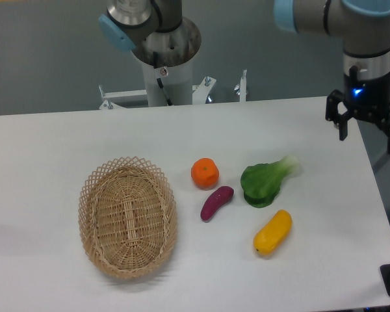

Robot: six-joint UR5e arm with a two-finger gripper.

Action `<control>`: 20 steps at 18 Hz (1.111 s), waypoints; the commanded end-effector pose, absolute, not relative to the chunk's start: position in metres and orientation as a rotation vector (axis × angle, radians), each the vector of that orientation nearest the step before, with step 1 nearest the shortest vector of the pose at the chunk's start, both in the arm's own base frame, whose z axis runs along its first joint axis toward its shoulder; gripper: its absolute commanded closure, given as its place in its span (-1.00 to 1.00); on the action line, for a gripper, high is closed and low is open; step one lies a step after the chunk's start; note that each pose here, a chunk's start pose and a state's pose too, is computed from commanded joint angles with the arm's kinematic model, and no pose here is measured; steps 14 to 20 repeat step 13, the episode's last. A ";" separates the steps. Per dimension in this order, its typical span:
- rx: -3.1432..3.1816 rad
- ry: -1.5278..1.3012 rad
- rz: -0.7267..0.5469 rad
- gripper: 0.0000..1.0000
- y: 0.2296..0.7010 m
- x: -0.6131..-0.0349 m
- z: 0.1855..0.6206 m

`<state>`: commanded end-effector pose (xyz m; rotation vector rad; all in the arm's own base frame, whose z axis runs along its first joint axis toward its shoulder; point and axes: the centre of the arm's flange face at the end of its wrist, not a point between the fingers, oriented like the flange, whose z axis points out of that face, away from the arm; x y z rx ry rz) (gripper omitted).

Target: Place the green vegetable on the table

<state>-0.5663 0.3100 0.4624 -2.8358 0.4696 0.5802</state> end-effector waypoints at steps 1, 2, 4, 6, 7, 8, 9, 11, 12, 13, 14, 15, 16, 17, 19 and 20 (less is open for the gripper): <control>-2.813 0.455 0.562 -1.00 0.303 -0.570 0.462; -2.810 0.469 0.551 -1.00 0.300 -0.571 0.462; -2.809 0.524 0.552 -1.00 0.291 -0.571 0.465; -2.815 0.528 0.537 -1.00 0.284 -0.572 0.464; -2.818 0.532 0.528 -1.00 0.283 -0.571 0.465; -2.820 0.542 0.514 -1.00 0.282 -0.571 0.463; -2.820 0.553 0.513 -1.00 0.282 -0.571 0.462; -2.821 0.553 0.511 -1.00 0.281 -0.571 0.462; -2.820 0.555 0.511 -1.00 0.282 -0.571 0.462; -2.820 0.555 0.511 -1.00 0.282 -0.571 0.462; -2.820 0.555 0.511 -1.00 0.282 -0.571 0.462; -2.820 0.555 0.511 -1.00 0.282 -0.571 0.462; -2.820 0.555 0.511 -1.00 0.282 -0.571 0.462; -2.820 0.555 0.511 -1.00 0.282 -0.571 0.462; -2.820 0.555 0.511 -1.00 0.282 -0.571 0.462; -2.820 0.555 0.511 -1.00 0.282 -0.571 0.462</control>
